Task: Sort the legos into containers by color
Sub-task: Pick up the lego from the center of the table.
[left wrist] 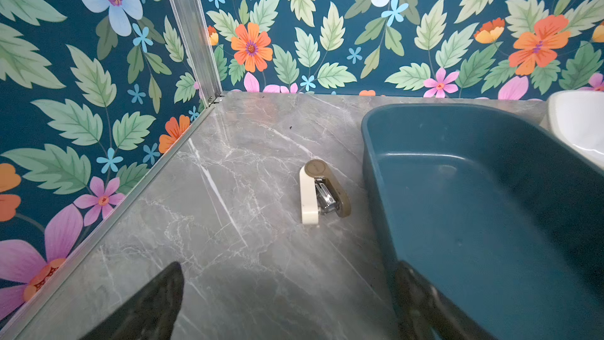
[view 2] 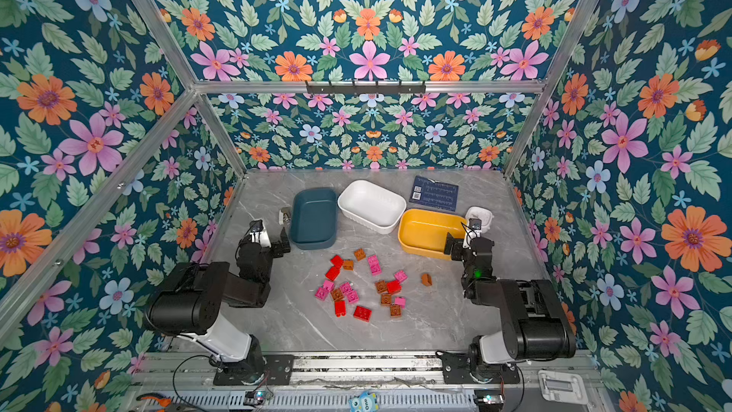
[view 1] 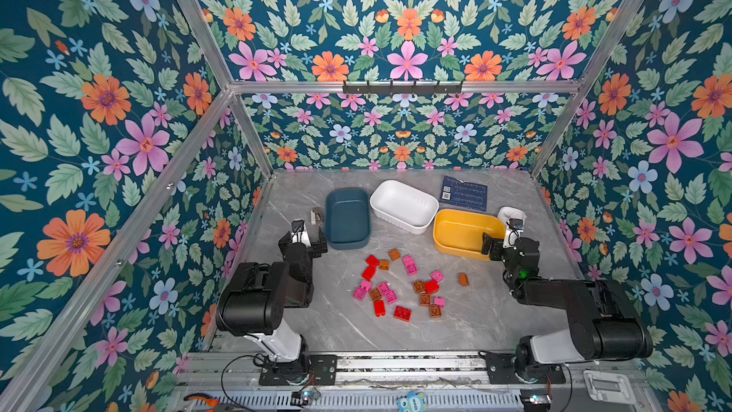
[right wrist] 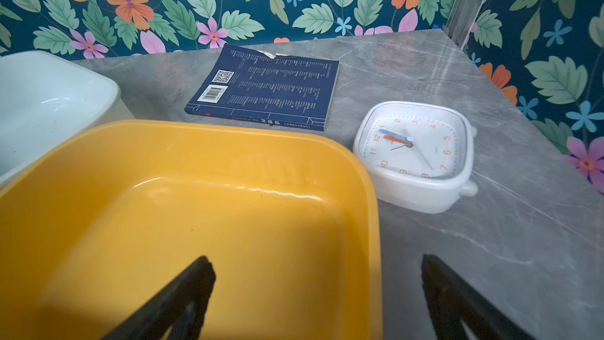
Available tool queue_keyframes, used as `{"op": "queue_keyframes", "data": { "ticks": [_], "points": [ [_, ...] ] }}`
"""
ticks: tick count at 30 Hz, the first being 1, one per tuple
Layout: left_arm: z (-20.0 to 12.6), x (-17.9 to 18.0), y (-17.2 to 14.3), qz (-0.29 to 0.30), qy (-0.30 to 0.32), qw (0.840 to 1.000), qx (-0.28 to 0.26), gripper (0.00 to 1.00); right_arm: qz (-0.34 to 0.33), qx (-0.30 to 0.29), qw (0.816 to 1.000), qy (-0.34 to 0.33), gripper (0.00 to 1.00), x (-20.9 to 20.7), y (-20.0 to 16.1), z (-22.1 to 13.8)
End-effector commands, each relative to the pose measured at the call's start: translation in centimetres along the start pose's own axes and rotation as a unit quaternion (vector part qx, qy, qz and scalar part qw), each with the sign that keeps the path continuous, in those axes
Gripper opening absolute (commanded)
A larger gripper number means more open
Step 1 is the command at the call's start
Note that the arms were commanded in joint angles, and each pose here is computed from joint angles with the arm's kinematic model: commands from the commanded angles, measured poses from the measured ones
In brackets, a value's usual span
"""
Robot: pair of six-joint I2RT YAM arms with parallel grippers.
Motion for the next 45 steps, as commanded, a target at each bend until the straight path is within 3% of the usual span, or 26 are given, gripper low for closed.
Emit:
{"op": "queue_keyframes", "data": {
  "ticks": [1, 31, 37, 42, 45],
  "points": [
    [0.0, 0.1, 0.7, -0.004, 0.003, 1.000, -0.017, 1.00, -0.003, -0.012, 1.000, 0.003, 0.99, 0.1, 0.6, 0.0],
    [-0.2, 0.2, 0.8, -0.001, 0.006, 1.000, -0.021, 1.00, -0.003, -0.014, 1.000, 0.001, 0.99, 0.0, 0.7, -0.1],
    [-0.6, 0.2, 1.8, -0.001, 0.004, 1.000, -0.026, 1.00, -0.004, -0.012, 1.000, 0.001, 0.99, 0.0, 1.1, -0.2],
    [-1.1, 0.2, 3.9, -0.001, 0.002, 1.000, -0.024, 1.00, -0.018, -0.009, 0.999, 0.037, 0.99, 1.1, 3.3, -1.6],
    [-0.7, 0.2, 5.7, -0.007, 0.007, 1.000, 0.010, 1.00, -0.021, -0.015, 0.998, 0.063, 0.99, 1.8, 4.5, -3.0]
  ]
}}
Point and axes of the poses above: each gripper's point midway between its finger pads, its own z axis out along the fingers, its own x axis along the line the jaws close on, y = z × x, the point moved 4 cm from there along -z, back along the fingers, and after that the axes turned 1 degree about -z, right-handed, at the moved point
